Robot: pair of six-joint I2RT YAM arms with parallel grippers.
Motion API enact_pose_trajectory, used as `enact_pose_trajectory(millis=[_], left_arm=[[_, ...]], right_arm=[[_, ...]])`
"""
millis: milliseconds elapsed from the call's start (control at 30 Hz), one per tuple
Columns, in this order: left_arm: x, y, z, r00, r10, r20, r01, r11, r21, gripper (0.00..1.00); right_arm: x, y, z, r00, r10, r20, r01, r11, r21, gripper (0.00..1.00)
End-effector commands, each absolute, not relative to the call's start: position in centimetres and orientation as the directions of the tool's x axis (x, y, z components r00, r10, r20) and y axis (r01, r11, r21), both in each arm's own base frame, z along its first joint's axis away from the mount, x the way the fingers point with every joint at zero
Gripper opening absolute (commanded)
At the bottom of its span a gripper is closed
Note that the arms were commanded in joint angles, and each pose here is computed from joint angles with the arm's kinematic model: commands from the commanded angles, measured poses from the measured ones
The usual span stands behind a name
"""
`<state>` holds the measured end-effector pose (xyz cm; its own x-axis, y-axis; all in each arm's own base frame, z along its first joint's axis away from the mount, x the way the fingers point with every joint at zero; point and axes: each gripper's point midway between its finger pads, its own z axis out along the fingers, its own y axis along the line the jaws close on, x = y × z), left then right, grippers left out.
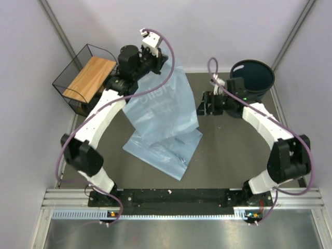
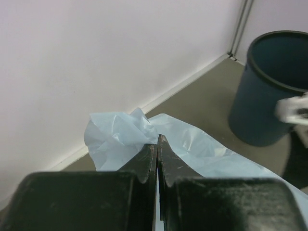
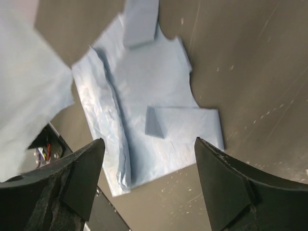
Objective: Put the trash bags into the trash bin
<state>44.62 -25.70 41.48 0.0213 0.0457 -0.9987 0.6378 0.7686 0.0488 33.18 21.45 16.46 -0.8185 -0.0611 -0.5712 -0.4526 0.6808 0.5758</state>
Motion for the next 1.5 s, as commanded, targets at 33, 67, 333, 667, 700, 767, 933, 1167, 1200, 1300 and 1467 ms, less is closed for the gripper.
enact_pose_trajectory(millis=[33, 67, 333, 667, 700, 767, 933, 1167, 1200, 1300, 1467], left_arm=[[48.7, -27.7, 45.5, 0.209, -0.035, -0.977, 0.643, 0.758, 0.111, 0.0], [49.5, -27.8, 46.3, 0.246, -0.046, -0.968, 0.63, 0.767, 0.124, 0.0], [57.5, -31.0, 39.9, 0.207, -0.058, -0.977, 0.604, 0.793, 0.081, 0.0], [58.2, -32.2, 32.3, 0.064, 0.089, -0.994, 0.673, 0.731, 0.109, 0.59], [57.7, -31.6, 32.3, 0.063, 0.126, -0.99, 0.672, 0.728, 0.135, 0.63], [55.1, -29.5, 32.4, 0.02, 0.182, -0.983, 0.664, 0.733, 0.15, 0.7], [45.2, -23.3, 29.6, 0.024, 0.389, -0.921, 0.844, 0.486, 0.227, 0.73], [26.9, -16.7, 19.2, 0.262, 0.676, -0.689, 0.949, -0.049, 0.312, 0.7], [24.9, -16.4, 16.4, 0.278, 0.675, -0.683, 0.953, -0.103, 0.287, 0.68], [22.8, -16.9, 14.8, 0.386, 0.662, -0.642, 0.916, -0.19, 0.354, 0.65], [19.5, -18.6, 10.7, 0.518, 0.625, -0.584, 0.853, -0.326, 0.407, 0.57]], right_arm=[[33.3, 20.2, 22.8, -0.714, -0.006, -0.7, -0.52, 0.674, 0.525, 0.79], [33.2, 19.9, 22.9, -0.713, 0.002, -0.701, -0.511, 0.683, 0.521, 0.79], [31.6, 19.1, 22.8, -0.691, -0.024, -0.722, -0.534, 0.69, 0.489, 0.79], [31.9, 18.4, 19.2, -0.732, -0.082, -0.677, -0.508, 0.727, 0.461, 0.77], [31.9, 18.4, 19.0, -0.734, -0.084, -0.674, -0.507, 0.728, 0.462, 0.77], [31.9, 18.3, 18.6, -0.743, -0.088, -0.664, -0.5, 0.732, 0.463, 0.76], [31.4, 18.6, 17.5, -0.765, -0.115, -0.633, -0.508, 0.712, 0.484, 0.74], [30.5, 20.4, 16.1, -0.785, -0.17, -0.596, -0.533, 0.676, 0.51, 0.72], [30.5, 20.6, 16.0, -0.787, -0.173, -0.592, -0.533, 0.674, 0.511, 0.72], [30.4, 20.9, 15.6, -0.8, -0.175, -0.574, -0.524, 0.671, 0.525, 0.72], [30.4, 20.8, 15.4, -0.807, -0.174, -0.564, -0.514, 0.678, 0.525, 0.72]])
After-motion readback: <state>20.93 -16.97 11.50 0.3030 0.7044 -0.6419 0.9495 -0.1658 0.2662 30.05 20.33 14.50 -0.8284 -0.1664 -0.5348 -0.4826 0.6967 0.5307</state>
